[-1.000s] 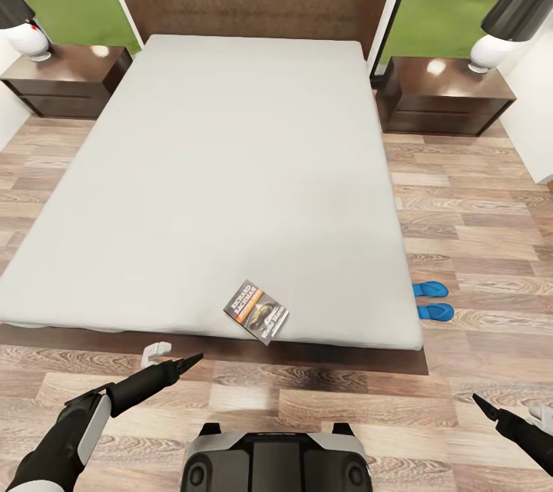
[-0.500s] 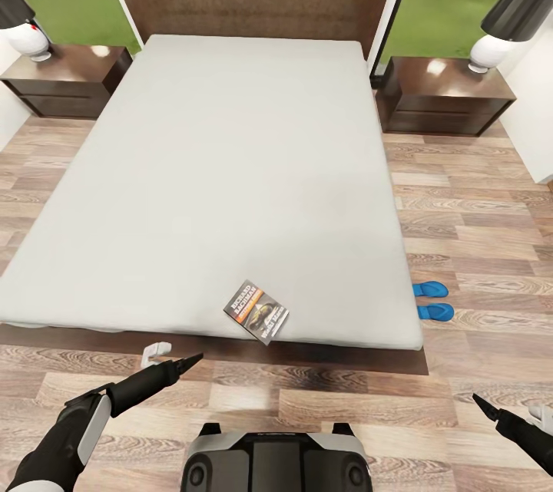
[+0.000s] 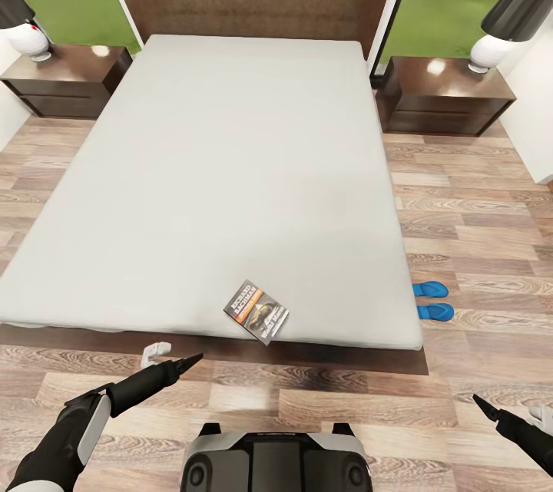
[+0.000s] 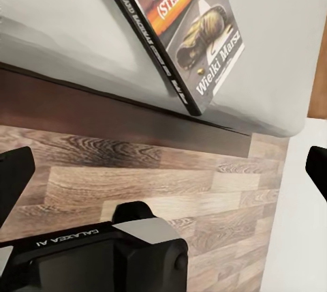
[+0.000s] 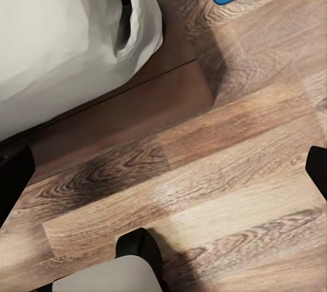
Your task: In the bedroom, move the book from the bed onto either nightstand, and place the two sandals side by side next to the bed.
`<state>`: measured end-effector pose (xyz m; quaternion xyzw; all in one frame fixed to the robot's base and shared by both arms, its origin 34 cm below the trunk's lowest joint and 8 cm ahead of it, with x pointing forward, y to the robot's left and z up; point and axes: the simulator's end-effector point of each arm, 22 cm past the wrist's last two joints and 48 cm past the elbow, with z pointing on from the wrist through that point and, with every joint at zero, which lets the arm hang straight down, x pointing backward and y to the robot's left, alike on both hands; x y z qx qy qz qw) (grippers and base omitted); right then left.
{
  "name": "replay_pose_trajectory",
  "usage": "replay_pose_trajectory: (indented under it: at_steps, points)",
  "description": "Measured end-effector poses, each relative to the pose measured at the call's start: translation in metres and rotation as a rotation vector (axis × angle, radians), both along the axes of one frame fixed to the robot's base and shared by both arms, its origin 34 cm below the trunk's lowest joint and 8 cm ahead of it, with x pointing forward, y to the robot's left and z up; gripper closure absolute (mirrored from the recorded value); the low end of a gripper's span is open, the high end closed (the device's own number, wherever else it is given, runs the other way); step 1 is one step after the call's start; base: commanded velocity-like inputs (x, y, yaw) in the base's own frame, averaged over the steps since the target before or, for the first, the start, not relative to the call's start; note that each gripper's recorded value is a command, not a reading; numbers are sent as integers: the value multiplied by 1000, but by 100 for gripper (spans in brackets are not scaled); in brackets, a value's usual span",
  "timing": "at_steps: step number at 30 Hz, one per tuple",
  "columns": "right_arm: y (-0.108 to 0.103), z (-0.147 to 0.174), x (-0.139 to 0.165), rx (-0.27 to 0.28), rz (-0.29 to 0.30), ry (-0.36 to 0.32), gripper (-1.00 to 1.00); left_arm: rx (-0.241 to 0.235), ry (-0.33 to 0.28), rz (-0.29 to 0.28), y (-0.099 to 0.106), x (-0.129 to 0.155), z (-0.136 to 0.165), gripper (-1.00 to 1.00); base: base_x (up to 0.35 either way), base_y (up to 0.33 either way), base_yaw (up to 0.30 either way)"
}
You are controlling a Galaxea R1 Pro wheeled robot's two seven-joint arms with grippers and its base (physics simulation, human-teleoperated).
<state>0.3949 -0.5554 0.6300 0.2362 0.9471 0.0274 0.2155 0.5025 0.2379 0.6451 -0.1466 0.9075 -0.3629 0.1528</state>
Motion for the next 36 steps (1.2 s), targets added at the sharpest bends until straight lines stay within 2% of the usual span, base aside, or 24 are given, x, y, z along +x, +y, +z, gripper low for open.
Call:
replay_pose_trajectory:
  at_steps: [6, 19, 36]
  points:
    - [0, 0, 0, 0, 0, 1, -100, -5, 2, 0, -1, 0, 1, -100, -34, 0, 0]
    - [0, 0, 0, 0, 0, 1, -100, -6, 3, 0, -1, 0, 1, -100, -297, 0, 0]
    - [0, 0, 0, 1, 0, 0, -100, -14, 4, 3, -2, -1, 1, -100, -17, 19, 0]
